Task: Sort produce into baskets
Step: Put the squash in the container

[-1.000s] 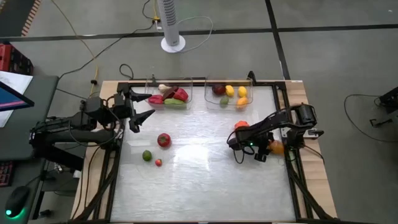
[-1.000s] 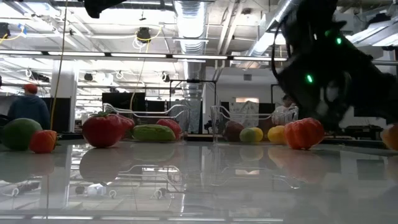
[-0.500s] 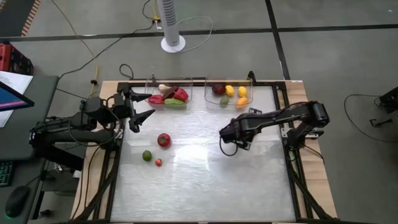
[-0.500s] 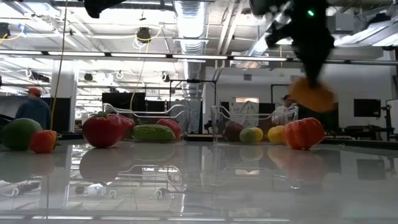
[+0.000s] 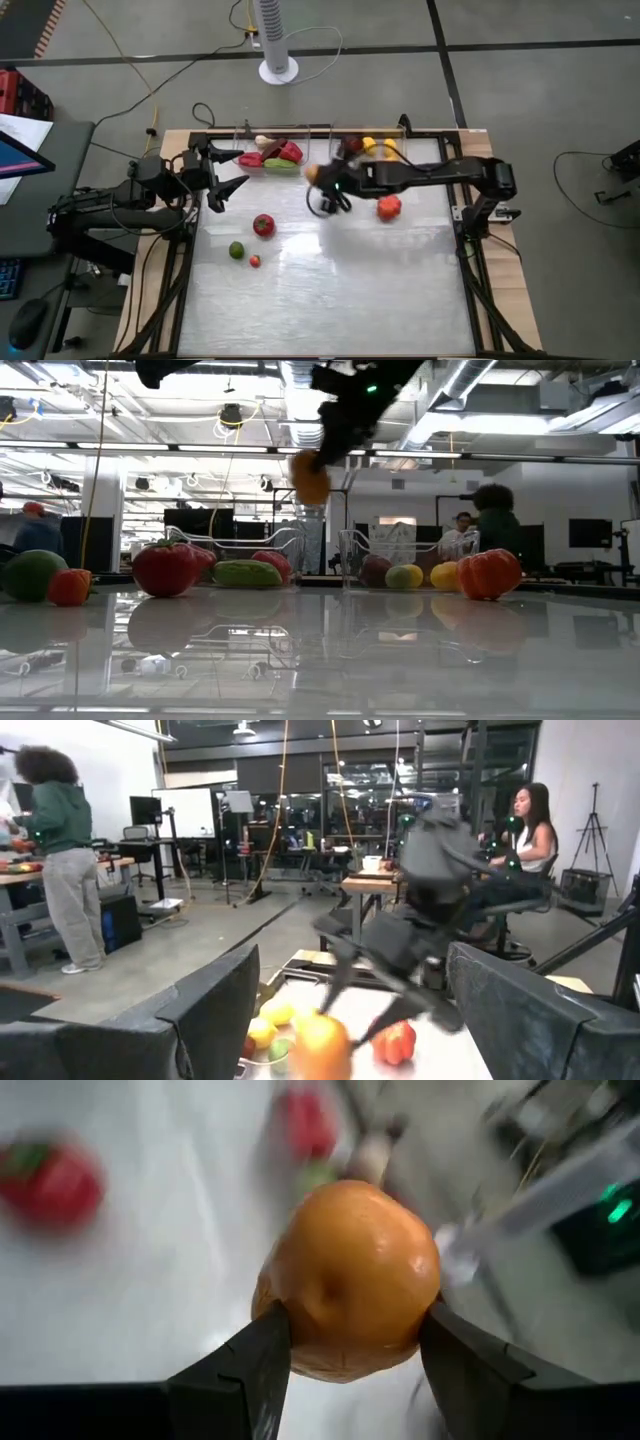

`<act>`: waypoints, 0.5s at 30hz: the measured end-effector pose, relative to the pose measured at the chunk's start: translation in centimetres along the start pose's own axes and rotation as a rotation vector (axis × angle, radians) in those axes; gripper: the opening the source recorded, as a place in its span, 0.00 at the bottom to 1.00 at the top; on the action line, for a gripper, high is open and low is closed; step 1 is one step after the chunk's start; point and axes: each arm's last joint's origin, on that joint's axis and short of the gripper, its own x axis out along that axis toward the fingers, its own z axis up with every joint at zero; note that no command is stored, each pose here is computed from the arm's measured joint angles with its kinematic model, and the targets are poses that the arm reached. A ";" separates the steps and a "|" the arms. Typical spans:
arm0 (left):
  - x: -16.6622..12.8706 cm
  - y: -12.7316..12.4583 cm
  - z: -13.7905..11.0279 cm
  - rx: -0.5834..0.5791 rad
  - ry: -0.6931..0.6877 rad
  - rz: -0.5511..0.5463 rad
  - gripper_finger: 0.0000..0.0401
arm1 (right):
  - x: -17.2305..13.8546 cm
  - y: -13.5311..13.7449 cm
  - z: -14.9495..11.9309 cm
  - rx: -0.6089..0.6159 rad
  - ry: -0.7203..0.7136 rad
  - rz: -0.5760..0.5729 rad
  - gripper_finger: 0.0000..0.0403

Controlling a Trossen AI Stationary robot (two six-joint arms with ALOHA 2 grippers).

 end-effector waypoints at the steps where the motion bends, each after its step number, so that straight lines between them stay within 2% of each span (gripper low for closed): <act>1: 0.0 0.0 0.0 0.001 0.000 0.000 0.77 | 0.7 -0.5 0.5 -0.002 -0.049 -0.020 0.56; 6: 0.0 0.0 0.0 0.030 0.004 0.001 0.77 | 4.1 -2.9 2.0 0.035 -0.247 -0.083 0.56; 10: 0.0 0.0 -0.1 0.035 0.007 0.001 0.77 | 6.6 -4.3 2.2 0.026 -0.382 0.021 0.60; 15: 0.0 0.0 -0.2 0.040 0.020 0.001 0.77 | 8.9 -5.6 1.7 0.029 -0.326 0.027 0.74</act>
